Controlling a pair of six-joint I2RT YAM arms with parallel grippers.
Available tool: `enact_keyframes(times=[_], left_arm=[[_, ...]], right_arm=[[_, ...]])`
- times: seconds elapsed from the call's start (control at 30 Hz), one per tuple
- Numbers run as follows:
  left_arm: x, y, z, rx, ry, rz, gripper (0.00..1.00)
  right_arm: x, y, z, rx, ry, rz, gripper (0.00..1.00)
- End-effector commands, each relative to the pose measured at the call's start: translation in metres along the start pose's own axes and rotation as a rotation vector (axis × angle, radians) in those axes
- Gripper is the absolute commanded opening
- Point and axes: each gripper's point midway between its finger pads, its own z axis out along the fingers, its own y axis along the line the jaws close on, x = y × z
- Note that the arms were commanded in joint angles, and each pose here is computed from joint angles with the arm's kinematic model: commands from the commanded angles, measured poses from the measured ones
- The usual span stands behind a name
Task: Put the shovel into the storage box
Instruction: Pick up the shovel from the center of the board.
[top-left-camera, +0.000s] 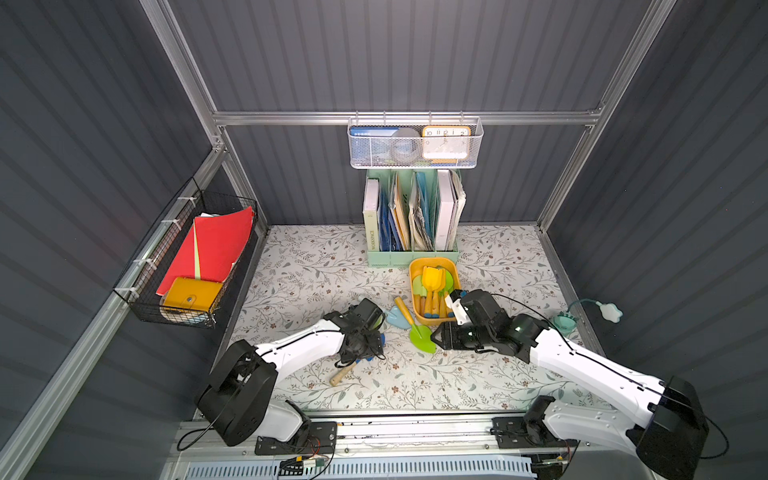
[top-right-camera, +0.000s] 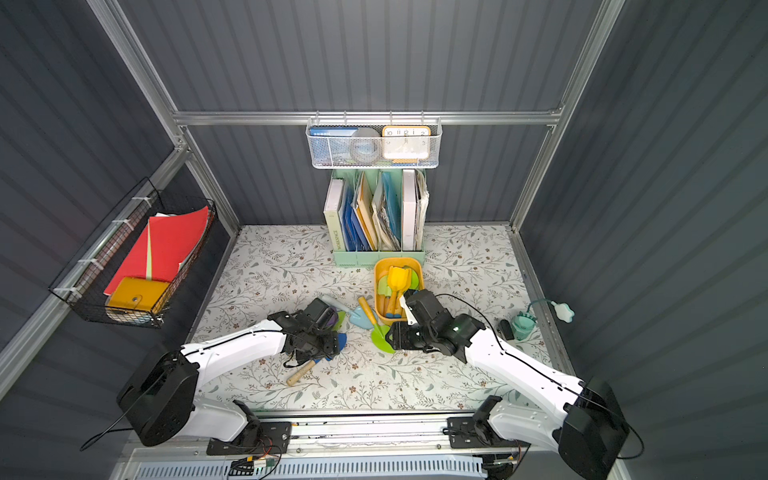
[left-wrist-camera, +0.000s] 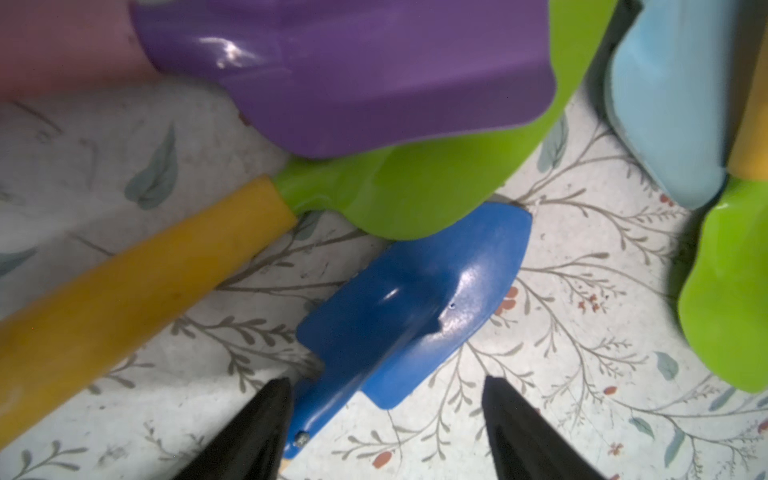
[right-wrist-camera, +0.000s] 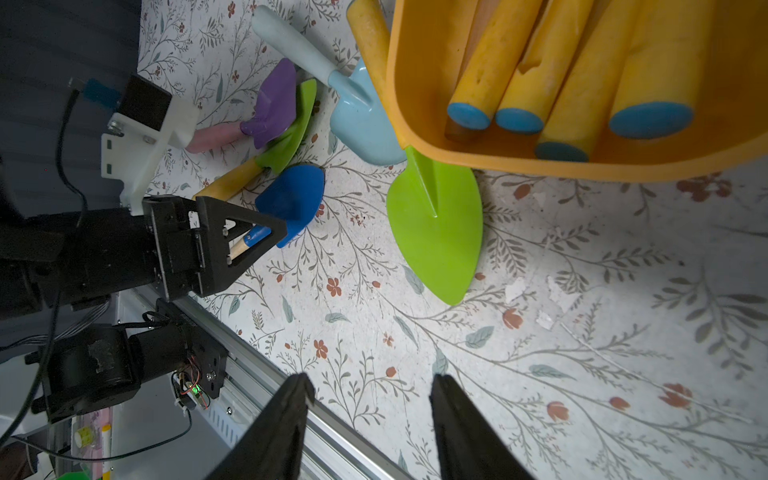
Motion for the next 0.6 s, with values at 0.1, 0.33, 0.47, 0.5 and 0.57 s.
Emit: enact_keyframes(times=[0.1, 0.33, 0.47, 0.5, 0.57], left_arm=[[0.03, 0.009, 0.001, -0.005, 0.077, -0.008, 0.72], [0.054, 0.01, -0.003, -0.07, 0.104, 0.027, 0.64], [0.071, 0.012, 0.003, -0.093, 0.135, 0.032, 0.58], [0.073, 0.013, 0.003, -0.095, 0.139, 0.033, 0.56], [0.075, 0.016, 0.003, -0.103, 0.14, 0.029, 0.51]], right_arm=[[0.002, -0.004, 0.006, 0.015, 0.01, 0.013, 0.53], [0.002, -0.004, 0.009, 0.019, 0.022, 0.018, 0.53], [-0.001, -0.001, 0.01, 0.01, 0.013, 0.014, 0.52], [-0.004, 0.002, 0.01, 0.0, 0.003, 0.012, 0.52], [-0.005, 0.002, 0.011, -0.001, 0.005, 0.011, 0.52]])
